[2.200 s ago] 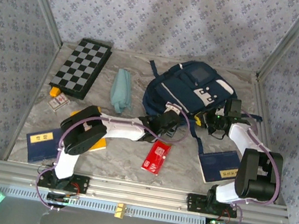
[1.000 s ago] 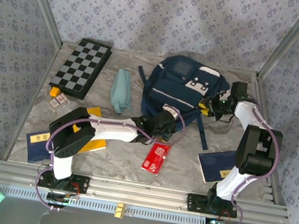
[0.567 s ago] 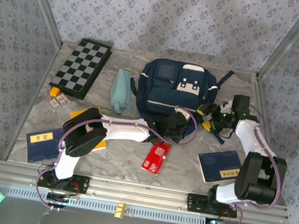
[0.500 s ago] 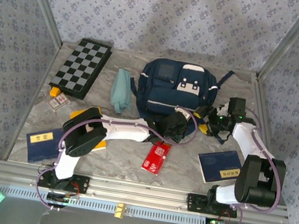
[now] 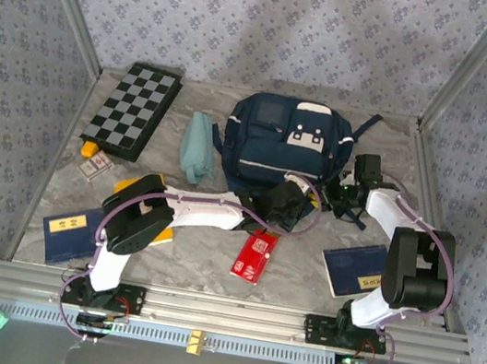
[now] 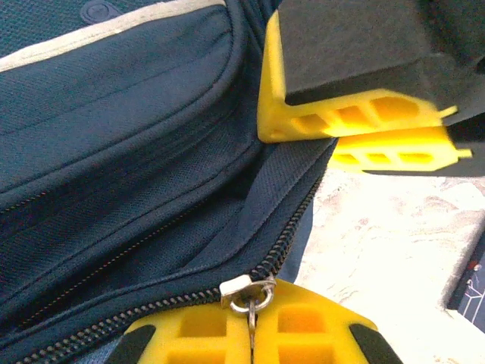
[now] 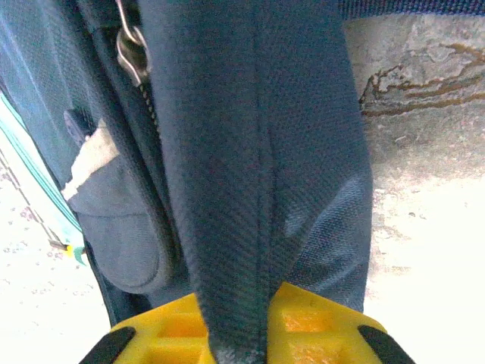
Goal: Pack the student bag
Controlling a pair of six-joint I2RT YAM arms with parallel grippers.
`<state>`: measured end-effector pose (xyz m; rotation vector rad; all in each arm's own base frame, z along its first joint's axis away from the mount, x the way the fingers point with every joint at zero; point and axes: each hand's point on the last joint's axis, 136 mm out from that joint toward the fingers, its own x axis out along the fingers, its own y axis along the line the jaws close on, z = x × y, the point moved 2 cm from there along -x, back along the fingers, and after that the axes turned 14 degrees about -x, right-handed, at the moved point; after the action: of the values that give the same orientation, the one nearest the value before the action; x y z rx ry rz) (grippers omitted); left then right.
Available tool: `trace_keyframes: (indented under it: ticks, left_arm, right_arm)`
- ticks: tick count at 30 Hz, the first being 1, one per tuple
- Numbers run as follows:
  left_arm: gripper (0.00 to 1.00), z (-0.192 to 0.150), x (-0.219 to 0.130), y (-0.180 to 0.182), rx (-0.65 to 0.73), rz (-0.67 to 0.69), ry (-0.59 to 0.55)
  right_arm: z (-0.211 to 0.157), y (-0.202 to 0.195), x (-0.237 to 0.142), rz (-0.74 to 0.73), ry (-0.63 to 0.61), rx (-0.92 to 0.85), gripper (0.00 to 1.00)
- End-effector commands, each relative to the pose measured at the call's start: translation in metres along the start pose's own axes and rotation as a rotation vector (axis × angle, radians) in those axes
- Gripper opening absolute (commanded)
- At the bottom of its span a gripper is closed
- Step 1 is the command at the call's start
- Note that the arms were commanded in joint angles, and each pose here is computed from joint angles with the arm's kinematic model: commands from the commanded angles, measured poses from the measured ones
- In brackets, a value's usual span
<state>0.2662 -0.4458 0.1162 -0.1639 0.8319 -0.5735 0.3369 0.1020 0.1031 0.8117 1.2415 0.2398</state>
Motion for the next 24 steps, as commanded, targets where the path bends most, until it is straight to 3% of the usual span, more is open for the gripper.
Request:
trace_keyframes:
  ticks: [1,12,16,17,24]
  left_arm:
    - [0.0,0.01,-0.023,-0.004,0.022,-0.026,-0.027]
    - [0.0,-0.02,-0.051,0.099,-0.042,0.161,0.028]
    - [0.0,-0.016,-0.055,0.097,-0.058,0.129,0.027]
    - [0.0,-0.015,-0.055,0.092,-0.057,0.105,0.023]
    - [0.0,0.0,-0.042,0.056,-0.055,0.003,0.009]
  right_arm:
    - [0.037,-0.005,-0.022,-0.056,-0.11,-0.069,0.03]
    - [0.083,-0.031,-0.063,-0.12,-0.169,-0.09,0.0]
    - [0.073,-0.021,-0.062,-0.086,-0.149,-0.11,0.01]
    - [0.069,-0.018,-0.062,-0.082,-0.148,-0.114,0.04]
    - [0.027,0.004,-0.073,-0.024,-0.136,-0.135,0.52]
